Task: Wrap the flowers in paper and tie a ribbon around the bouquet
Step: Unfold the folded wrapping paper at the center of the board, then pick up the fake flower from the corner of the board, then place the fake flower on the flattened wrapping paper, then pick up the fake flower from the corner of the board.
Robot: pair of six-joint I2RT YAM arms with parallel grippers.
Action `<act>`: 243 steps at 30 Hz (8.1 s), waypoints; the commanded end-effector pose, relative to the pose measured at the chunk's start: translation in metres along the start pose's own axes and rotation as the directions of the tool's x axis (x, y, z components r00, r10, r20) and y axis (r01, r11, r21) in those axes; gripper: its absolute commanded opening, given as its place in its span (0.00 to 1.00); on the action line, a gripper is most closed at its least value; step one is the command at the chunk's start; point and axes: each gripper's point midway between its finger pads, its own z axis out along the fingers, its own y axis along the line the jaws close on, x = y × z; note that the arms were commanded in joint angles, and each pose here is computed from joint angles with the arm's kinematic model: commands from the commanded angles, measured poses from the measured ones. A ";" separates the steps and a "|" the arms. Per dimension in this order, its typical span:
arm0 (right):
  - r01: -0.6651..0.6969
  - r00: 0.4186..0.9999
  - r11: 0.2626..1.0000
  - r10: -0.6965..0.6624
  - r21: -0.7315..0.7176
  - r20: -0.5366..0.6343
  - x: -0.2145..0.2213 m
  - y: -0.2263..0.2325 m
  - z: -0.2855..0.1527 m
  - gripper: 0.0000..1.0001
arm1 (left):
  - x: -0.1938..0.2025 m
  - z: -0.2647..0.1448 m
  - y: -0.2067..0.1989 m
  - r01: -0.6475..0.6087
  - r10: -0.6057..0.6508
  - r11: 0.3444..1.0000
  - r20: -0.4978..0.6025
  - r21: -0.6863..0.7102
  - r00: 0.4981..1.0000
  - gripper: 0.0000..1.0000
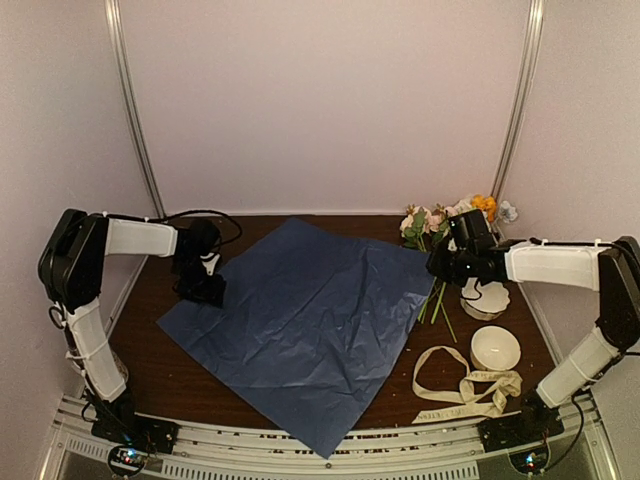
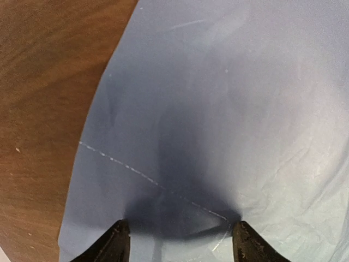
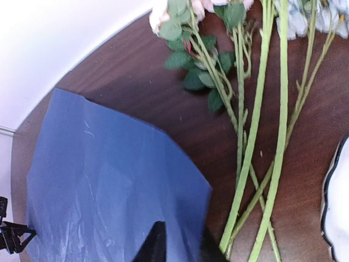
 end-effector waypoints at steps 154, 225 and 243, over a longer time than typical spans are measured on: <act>0.122 0.975 0.928 -0.046 0.352 -0.218 -0.091 -0.048 0.024 0.47 | 0.010 -0.118 -0.034 -0.072 0.000 0.979 0.349 0.192 0.937 0.80; -0.287 0.939 0.835 0.343 0.469 -0.038 -0.087 -0.067 0.072 0.00 | -0.007 -0.145 -0.038 -0.137 0.043 0.972 0.431 0.189 0.901 0.81; 0.126 0.980 0.987 -0.140 0.101 0.144 -0.137 0.073 -0.045 0.00 | 0.013 -0.131 -0.036 -0.089 0.004 0.974 0.379 0.208 0.925 0.85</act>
